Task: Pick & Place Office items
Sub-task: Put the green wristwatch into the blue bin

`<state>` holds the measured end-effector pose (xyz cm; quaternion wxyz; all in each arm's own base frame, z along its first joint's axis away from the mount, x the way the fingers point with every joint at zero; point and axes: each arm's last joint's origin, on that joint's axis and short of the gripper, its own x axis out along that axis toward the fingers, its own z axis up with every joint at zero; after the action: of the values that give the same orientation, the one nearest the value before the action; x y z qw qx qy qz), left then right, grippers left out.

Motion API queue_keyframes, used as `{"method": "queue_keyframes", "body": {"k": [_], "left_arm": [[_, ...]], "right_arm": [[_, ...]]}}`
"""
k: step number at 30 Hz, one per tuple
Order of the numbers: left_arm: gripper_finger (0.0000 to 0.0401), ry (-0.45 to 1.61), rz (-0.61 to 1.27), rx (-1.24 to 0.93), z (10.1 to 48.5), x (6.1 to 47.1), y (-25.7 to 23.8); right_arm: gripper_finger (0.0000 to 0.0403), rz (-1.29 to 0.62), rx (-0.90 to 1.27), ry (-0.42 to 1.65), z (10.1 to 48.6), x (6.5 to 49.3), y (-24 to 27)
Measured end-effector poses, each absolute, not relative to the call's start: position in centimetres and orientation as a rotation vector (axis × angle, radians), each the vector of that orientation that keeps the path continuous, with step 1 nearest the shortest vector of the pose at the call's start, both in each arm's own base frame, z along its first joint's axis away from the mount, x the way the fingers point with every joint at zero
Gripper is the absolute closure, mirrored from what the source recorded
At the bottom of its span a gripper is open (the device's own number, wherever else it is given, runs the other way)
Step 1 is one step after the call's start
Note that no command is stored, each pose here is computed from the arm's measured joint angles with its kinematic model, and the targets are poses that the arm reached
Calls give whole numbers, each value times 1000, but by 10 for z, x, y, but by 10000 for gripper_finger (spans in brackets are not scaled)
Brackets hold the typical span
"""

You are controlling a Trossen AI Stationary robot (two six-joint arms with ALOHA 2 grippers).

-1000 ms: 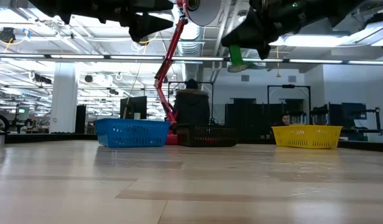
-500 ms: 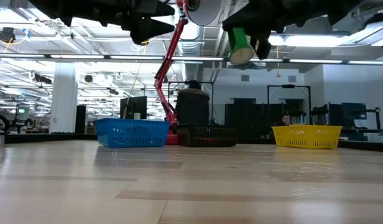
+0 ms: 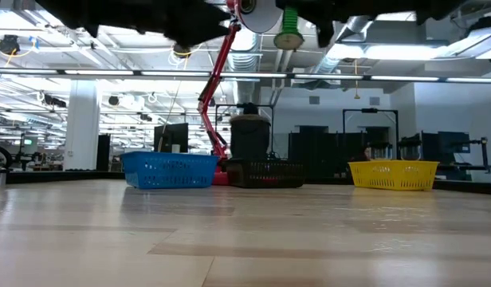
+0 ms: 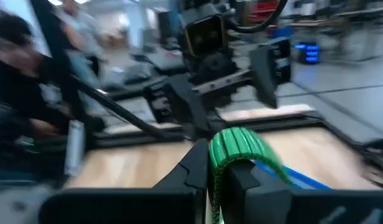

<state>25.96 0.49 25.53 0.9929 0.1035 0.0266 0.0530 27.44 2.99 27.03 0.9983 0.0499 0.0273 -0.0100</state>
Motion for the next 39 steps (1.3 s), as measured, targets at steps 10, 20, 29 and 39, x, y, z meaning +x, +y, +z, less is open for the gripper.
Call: {"method": "queue_keyframes", "body": {"k": [10, 20, 29, 39], "left_arm": [[116, -52, 135, 245, 243, 302, 10], [116, -61, 142, 251, 250, 344, 15], [151, -71, 113, 268, 251, 344, 16], [205, 15, 80, 288, 243, 345, 13]], "right_arm": [[395, 21, 208, 75, 269, 276, 1], [395, 16, 212, 78, 270, 276, -1], [395, 28, 212, 73, 270, 276, 0], [396, 70, 266, 207, 262, 272, 0]]}}
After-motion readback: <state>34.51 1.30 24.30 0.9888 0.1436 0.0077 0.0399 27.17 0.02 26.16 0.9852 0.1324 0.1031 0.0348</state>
